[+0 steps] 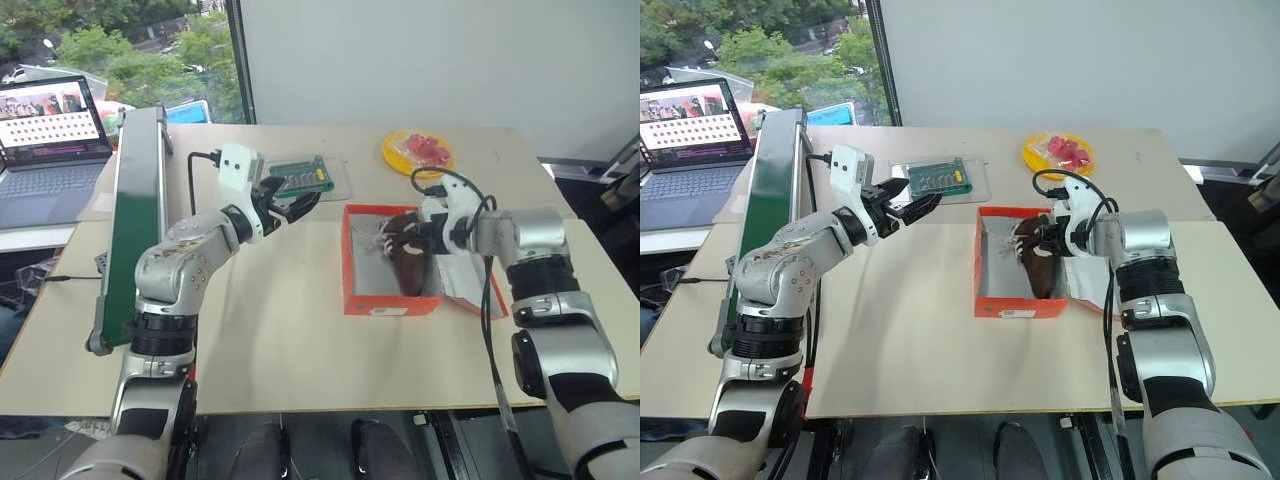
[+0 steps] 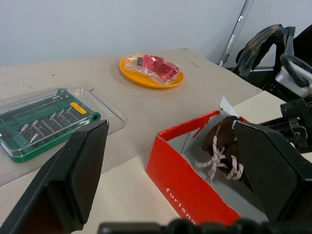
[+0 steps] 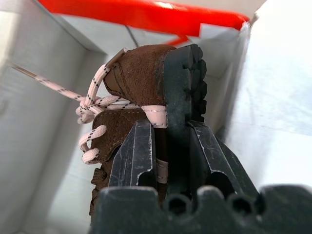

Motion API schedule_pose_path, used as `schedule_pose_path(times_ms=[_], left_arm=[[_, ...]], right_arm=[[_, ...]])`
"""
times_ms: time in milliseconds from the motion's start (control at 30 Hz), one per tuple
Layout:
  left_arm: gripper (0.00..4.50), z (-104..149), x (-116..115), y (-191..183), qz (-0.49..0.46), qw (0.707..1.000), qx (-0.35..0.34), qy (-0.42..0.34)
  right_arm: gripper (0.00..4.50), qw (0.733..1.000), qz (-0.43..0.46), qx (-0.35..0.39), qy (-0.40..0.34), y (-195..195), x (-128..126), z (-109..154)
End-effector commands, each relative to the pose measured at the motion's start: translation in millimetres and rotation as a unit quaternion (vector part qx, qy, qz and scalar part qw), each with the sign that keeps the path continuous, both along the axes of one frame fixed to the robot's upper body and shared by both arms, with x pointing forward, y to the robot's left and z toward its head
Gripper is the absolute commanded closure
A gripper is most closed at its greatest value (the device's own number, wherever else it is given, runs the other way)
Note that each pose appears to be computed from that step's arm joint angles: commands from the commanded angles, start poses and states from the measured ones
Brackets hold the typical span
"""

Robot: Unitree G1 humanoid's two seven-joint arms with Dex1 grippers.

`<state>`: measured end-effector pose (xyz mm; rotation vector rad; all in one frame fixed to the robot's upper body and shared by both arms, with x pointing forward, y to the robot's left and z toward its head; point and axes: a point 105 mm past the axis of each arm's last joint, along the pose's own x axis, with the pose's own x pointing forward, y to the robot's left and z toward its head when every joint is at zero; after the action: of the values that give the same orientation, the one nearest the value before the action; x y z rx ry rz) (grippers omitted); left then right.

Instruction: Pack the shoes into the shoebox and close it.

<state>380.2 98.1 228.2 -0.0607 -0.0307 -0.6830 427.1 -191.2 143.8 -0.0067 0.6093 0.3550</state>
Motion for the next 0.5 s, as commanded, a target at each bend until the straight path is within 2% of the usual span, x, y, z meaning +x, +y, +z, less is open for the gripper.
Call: schedule_pose_path(times_ms=[33, 267, 333, 433, 467, 500], left_arm=[[0.14, 11, -6, 0, 0.001, 1.000, -0.001, -0.024], [0.14, 12, -7, -3, 0.002, 1.000, -0.002, -0.027], [0.12, 12, -8, -4, 0.002, 1.000, -0.002, -0.027], [0.12, 12, -8, -5, 0.001, 1.000, -0.002, -0.027], [0.12, 11, -8, -6, 0.001, 1.000, -0.002, -0.027], [0.12, 11, -8, -6, 0.000, 1.000, -0.001, -0.027]], right_arm=[[4.04, 1.000, -0.009, -0.013, -0.024, -11, 5, 8], [4.04, 0.999, -0.009, -0.034, -0.037, -8, 8, 7], [3.05, 0.999, -0.007, -0.032, -0.043, -4, 9, 11], [2.15, 0.998, 0.000, -0.036, -0.055, 1, 9, 16], [1.73, 0.997, 0.006, -0.040, -0.061, 3, 9, 19], [1.54, 0.997, 0.012, -0.044, -0.068, 6, 9, 23]])
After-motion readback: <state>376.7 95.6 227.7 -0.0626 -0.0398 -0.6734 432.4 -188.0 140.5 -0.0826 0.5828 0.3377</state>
